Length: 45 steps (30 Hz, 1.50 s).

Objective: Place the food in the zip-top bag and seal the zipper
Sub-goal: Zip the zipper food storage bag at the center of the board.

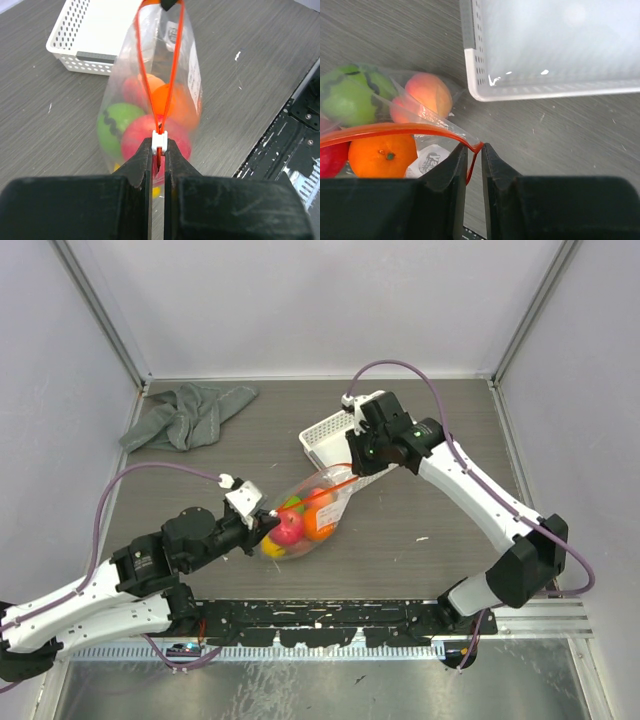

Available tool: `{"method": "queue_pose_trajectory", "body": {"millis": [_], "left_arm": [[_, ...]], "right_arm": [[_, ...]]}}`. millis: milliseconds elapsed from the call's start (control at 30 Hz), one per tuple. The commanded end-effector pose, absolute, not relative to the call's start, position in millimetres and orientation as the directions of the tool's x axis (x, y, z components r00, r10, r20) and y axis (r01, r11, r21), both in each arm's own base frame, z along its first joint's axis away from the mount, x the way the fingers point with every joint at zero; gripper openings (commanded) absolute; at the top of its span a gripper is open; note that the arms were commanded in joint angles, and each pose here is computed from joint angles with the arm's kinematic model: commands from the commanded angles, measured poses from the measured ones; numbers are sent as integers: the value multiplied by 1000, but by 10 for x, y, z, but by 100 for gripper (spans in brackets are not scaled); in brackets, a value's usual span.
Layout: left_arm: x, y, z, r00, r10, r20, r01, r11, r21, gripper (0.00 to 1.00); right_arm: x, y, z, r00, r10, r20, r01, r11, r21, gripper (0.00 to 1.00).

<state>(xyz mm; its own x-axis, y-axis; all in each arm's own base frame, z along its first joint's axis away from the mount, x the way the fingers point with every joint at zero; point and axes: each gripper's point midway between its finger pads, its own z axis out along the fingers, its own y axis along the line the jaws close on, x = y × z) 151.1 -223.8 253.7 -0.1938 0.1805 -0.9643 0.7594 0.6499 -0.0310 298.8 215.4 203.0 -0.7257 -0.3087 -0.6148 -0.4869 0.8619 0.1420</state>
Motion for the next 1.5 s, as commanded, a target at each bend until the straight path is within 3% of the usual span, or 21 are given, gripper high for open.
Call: {"method": "queue_pose_trajectory", "body": {"millis": [0,300,567,900,1033,1133,1233,1467], "left_arm": [[1613,-2150,2850,-155,63,-986,706,705,-66,0],[1704,-2334,2715,-180,77,-981,708,703,-74,0],[1978,-2359,2602,-295,-17,-955,701,676,-228,0],[2007,-2403,2652,-277,-9,-961,740,635,-220,0],[2000,-2442,2649,-281,-2,-960,751,622,-222,0],[2035,-2418,2652,-281,-6,-960,737,640,-219,0],[2030,-2401,2691,-268,-16,-963,737,640,-216,0],[1970,-2419,2720,-248,-18,-969,764,612,-207,0]], "right_arm": [[3029,1738,2377,-699,-254,-668,-347,938,7,20],[2910,1613,2445,-705,-239,-668,-318,948,-3,19],[2897,1527,2389,-705,-241,-667,-297,954,-31,21],[2848,2049,2840,-518,-307,-798,-596,799,79,45],[2808,2300,3128,-393,-308,-866,-724,684,85,60],[2563,2623,3250,-269,-341,-901,-874,480,79,63],[2313,2859,3242,-69,-379,-923,-955,292,-48,72],[2039,3096,3181,324,-319,-891,-942,-20,-335,76]]}}
